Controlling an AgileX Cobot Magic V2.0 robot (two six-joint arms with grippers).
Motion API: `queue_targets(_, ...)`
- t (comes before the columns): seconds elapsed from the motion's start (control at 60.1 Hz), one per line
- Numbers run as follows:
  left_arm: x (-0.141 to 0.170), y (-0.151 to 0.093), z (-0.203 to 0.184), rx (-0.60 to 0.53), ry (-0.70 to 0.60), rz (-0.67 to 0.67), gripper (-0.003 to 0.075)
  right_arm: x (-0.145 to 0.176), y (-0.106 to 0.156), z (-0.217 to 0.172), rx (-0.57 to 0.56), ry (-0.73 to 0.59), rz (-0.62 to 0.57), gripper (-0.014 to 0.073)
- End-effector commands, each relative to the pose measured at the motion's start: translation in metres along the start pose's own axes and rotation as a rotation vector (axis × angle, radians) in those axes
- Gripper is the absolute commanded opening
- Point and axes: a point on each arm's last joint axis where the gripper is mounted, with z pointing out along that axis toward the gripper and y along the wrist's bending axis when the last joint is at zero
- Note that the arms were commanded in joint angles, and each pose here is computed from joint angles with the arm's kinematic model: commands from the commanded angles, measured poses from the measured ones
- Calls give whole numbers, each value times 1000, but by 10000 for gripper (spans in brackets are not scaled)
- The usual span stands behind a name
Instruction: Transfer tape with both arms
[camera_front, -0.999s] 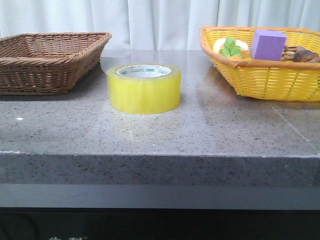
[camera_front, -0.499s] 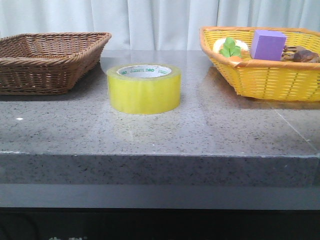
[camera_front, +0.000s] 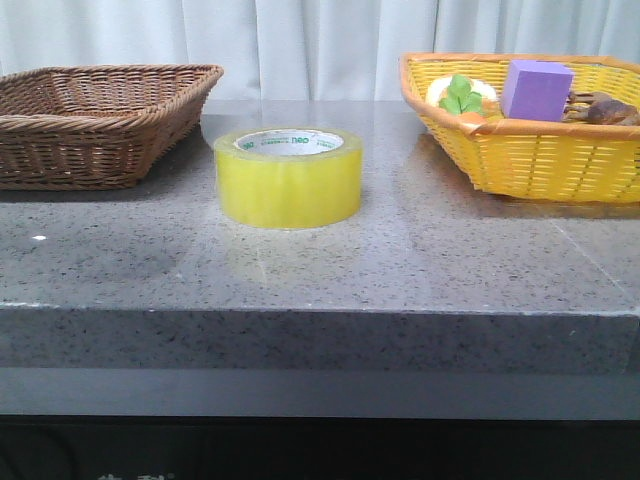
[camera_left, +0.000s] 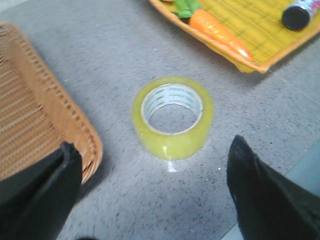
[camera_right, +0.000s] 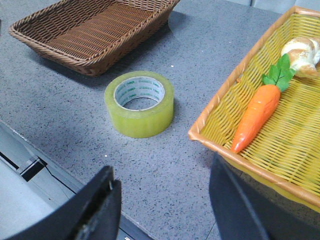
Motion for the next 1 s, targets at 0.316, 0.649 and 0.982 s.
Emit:
queue_targets(0.316, -58, -23, 83, 146, 203, 122, 585, -13, 0, -5, 4, -95, -7, 424)
queue_targets(0.649, -59, -32, 154, 210, 350, 100, 585, -13, 0, -5, 4, -95, -7, 424)
queue_targets(0.982, -47, -36, 196, 225, 420, 96, 585, -13, 0, -5, 4, -95, -7, 424)
